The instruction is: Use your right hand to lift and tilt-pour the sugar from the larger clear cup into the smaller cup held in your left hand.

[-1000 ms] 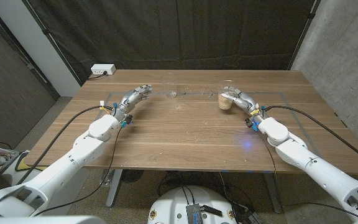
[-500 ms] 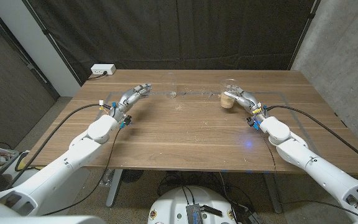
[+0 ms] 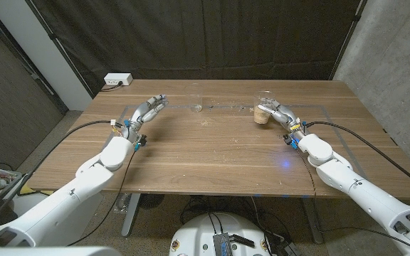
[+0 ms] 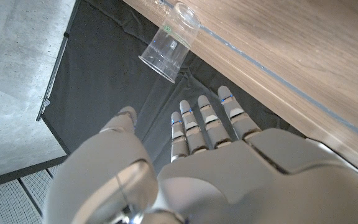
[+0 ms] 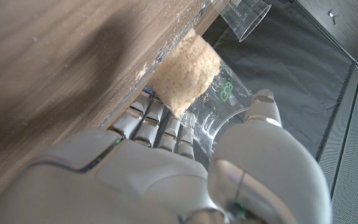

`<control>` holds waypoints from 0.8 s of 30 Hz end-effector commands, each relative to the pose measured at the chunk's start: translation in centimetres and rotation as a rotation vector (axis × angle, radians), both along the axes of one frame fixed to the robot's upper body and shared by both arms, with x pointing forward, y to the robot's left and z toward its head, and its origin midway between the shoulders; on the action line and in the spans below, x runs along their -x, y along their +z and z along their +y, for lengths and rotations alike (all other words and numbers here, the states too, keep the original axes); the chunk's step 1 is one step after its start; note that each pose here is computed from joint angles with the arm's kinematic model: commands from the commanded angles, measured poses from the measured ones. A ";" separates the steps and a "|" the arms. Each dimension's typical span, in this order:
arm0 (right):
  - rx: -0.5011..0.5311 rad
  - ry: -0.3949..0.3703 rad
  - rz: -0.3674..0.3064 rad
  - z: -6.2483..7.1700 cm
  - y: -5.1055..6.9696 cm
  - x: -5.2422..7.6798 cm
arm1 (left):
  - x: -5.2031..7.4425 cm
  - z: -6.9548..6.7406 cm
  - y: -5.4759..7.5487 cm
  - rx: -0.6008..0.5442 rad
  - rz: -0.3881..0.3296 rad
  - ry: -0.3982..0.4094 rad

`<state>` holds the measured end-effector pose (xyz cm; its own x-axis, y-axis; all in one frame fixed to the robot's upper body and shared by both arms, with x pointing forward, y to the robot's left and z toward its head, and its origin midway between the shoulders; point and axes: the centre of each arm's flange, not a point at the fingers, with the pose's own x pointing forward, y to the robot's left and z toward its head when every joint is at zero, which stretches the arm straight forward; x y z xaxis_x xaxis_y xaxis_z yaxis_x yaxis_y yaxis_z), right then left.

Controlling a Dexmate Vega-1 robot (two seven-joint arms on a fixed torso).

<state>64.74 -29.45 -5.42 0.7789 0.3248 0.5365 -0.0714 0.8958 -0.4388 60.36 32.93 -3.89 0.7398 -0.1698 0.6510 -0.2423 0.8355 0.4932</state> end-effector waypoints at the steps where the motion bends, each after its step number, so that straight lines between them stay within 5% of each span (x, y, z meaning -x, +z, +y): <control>1: 0.006 0.010 -0.003 -0.5 0.0 0.0 | 0.0 -0.1 -1.8 -0.010 -0.078 0.114; 13: 0.016 0.015 -0.004 -1.5 -0.1 0.4 | 0.6 -1.4 -2.6 -0.079 -0.105 0.274; 24: 0.020 0.019 -0.006 -2.1 -0.2 0.8 | 0.2 -1.3 -2.9 -0.104 -0.010 0.353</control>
